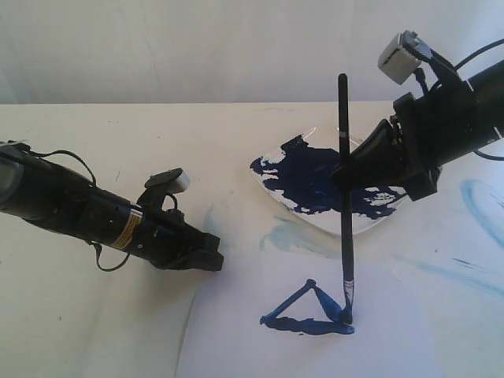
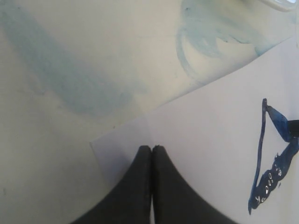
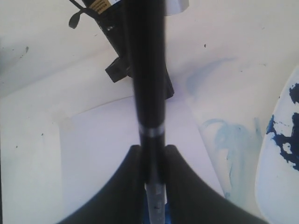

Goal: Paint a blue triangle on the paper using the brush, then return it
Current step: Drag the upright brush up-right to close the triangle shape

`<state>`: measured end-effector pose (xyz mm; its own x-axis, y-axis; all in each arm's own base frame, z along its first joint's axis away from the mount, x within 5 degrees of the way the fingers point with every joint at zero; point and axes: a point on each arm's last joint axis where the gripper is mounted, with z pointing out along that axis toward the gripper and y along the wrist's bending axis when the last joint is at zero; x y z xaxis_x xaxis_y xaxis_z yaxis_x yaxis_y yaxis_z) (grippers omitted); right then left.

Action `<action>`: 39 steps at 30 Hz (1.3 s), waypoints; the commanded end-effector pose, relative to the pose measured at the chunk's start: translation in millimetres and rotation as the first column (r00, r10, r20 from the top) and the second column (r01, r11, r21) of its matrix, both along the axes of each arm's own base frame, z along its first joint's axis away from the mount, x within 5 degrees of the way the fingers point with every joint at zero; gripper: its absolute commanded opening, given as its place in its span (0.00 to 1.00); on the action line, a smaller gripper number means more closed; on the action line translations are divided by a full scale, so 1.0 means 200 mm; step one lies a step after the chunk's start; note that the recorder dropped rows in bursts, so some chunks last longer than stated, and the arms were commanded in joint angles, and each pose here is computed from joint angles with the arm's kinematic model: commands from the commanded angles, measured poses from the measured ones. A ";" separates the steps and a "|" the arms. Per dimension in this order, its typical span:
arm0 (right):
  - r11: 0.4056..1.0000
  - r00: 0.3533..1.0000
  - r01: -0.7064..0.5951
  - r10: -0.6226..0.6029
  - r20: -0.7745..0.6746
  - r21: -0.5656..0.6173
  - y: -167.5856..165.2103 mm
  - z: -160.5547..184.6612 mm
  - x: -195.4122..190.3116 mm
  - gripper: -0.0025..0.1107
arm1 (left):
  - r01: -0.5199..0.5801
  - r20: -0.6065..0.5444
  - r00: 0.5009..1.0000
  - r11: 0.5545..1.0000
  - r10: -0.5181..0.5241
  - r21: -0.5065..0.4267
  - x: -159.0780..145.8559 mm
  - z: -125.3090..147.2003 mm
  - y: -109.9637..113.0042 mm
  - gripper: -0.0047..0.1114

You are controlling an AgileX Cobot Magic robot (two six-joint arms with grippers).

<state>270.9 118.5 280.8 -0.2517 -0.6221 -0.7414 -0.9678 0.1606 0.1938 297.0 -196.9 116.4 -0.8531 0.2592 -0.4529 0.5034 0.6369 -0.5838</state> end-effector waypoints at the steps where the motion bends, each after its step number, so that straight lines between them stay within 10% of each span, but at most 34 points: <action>1: 1.000 1.000 0.006 -0.006 -0.011 -0.013 -0.01 0.01 -0.02 0.02 | 0.006 0.012 1.000 1.000 -0.006 0.024 0.00 -0.01 0.00 0.04; 39: 0.999 1.000 0.012 -0.011 -0.020 0.044 0.01 0.01 0.00 0.02 | 0.006 0.012 1.000 1.000 -0.006 0.024 0.00 -0.01 0.00 0.04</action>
